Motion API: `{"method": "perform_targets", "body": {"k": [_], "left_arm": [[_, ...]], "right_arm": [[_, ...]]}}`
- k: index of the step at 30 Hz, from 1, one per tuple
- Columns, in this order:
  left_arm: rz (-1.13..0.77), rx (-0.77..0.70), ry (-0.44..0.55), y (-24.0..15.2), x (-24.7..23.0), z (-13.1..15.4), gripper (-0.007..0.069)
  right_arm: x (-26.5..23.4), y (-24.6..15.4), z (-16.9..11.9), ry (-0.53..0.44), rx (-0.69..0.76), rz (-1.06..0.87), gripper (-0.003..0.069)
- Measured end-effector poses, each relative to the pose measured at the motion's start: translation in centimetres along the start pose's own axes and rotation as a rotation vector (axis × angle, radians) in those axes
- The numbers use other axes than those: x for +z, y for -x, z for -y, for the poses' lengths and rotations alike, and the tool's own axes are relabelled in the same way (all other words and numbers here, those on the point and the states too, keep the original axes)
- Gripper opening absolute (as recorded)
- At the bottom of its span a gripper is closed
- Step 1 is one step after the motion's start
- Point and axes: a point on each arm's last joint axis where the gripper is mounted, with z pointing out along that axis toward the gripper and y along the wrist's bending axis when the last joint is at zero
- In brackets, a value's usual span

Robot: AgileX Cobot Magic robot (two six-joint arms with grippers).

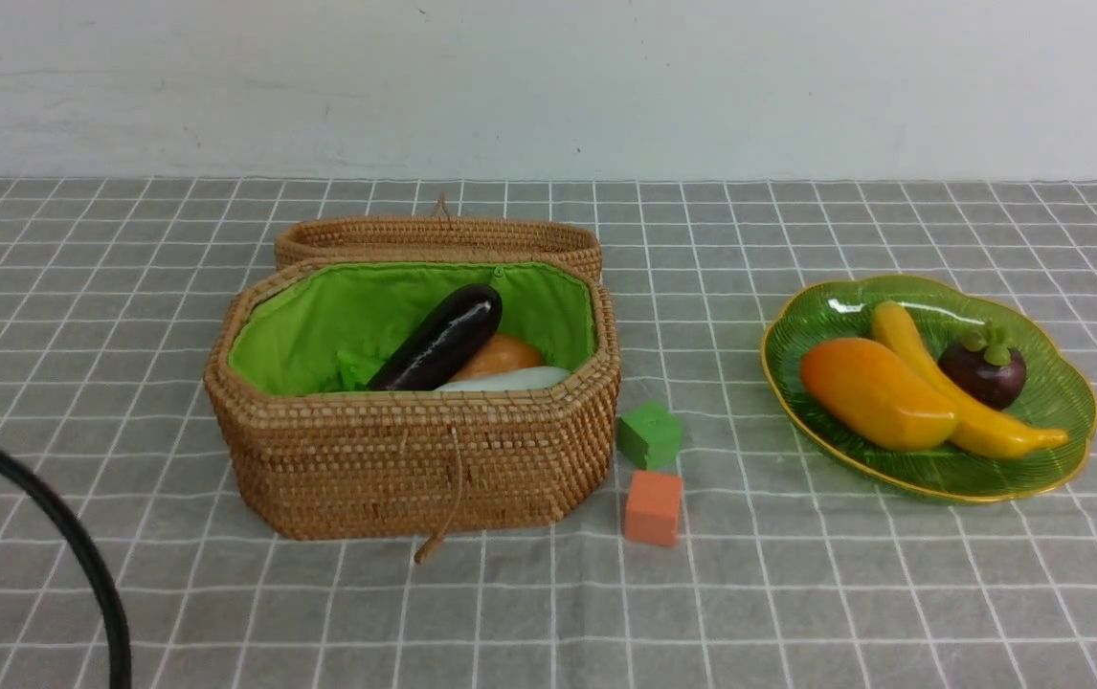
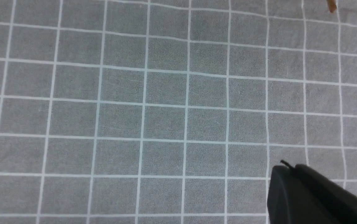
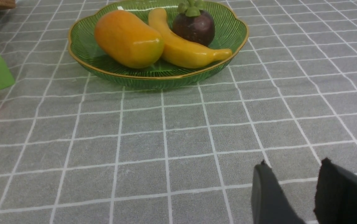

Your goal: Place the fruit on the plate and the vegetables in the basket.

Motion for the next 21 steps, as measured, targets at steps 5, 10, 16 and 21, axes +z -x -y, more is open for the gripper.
{"method": "perform_targets", "body": {"k": [5, 10, 16, 21], "left_arm": [[0.074, -0.01, -0.06, 0.18, -0.15, 0.19, -0.0013], [0.096, -0.009, -0.076, 0.34, -0.09, 0.33, -0.0013], [0.101, -0.005, -0.071, 0.39, -0.1, 0.28, -0.0013], [0.123, 0.011, -0.045, 0.58, -0.1, 0.06, -0.0013]], "right_arm": [[0.0, 0.0, 0.0, 0.0, 0.0, 0.0, 0.024], [0.0, 0.0, 0.0, 0.0, 0.0, 0.0, 0.024], [0.0, 0.0, 0.0, 0.0, 0.0, 0.0, 0.024], [0.0, 0.0, 0.0, 0.0, 0.0, 0.0, 0.024]]}}
